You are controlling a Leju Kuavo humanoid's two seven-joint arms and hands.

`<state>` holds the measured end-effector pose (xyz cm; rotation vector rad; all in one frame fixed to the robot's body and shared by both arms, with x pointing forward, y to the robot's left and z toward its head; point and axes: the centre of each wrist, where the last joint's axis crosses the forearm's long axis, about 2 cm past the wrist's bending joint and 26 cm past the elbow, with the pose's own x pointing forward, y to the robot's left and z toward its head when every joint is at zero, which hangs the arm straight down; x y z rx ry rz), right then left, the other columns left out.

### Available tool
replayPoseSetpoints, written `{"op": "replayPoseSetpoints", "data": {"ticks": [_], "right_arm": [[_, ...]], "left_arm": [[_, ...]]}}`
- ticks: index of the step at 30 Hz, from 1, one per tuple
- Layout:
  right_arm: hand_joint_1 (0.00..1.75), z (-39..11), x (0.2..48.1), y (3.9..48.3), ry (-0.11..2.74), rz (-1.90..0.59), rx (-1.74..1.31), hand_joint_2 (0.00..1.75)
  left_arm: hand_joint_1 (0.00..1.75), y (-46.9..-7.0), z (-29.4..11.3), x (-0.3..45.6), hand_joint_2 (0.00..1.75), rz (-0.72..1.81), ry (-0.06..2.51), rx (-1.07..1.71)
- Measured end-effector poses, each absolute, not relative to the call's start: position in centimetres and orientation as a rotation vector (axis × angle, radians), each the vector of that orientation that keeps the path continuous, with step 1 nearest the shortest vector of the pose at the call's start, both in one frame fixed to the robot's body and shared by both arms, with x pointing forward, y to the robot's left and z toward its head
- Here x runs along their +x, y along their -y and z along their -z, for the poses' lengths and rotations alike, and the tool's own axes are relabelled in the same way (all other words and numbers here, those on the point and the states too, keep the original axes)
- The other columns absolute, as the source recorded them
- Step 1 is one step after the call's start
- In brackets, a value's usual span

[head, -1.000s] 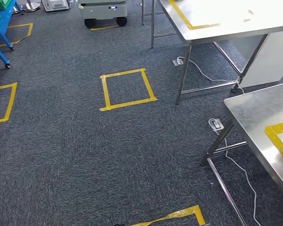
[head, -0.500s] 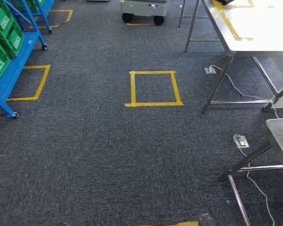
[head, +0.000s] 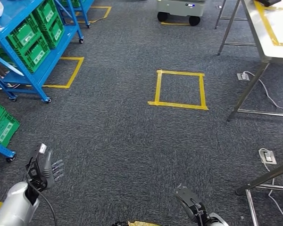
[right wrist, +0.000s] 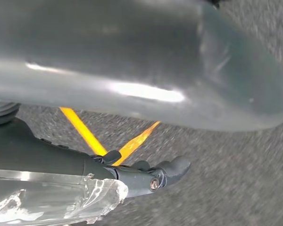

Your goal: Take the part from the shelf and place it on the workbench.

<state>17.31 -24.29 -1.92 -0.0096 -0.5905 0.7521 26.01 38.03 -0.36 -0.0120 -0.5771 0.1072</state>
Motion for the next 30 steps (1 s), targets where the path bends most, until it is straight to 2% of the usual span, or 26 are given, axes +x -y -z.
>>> {"op": "replayPoseSetpoints", "data": {"ticks": [14, 22, 26, 28, 30], "right_arm": [[0.0, 1.8, 17.8, 24.0, 0.641, -0.7, -0.018, 0.0], [0.0, -0.6, 19.7, 23.4, 0.891, -0.417, -0.053, 0.0], [0.0, -2.5, 16.1, 23.9, 1.099, -0.211, -0.008, 0.0], [0.0, -3.8, 14.2, 24.1, 1.17, -0.097, -0.015, 0.0], [0.0, -5.5, 12.9, 24.4, 1.225, -0.01, -0.025, 0.0]], "left_arm": [[0.0, -39.2, 0.8, 24.6, 0.0, -0.051, 0.566, 0.085], [0.0, -37.9, 0.9, 24.4, 0.0, -0.407, 0.833, 0.317], [0.0, -36.8, 1.1, 21.7, 0.0, -0.534, 1.015, 0.513], [0.0, -35.0, 1.9, 18.0, 0.0, -0.455, 1.089, 0.534], [0.0, -33.0, 3.1, 13.3, 0.0, -0.354, 1.149, 0.44]]}}
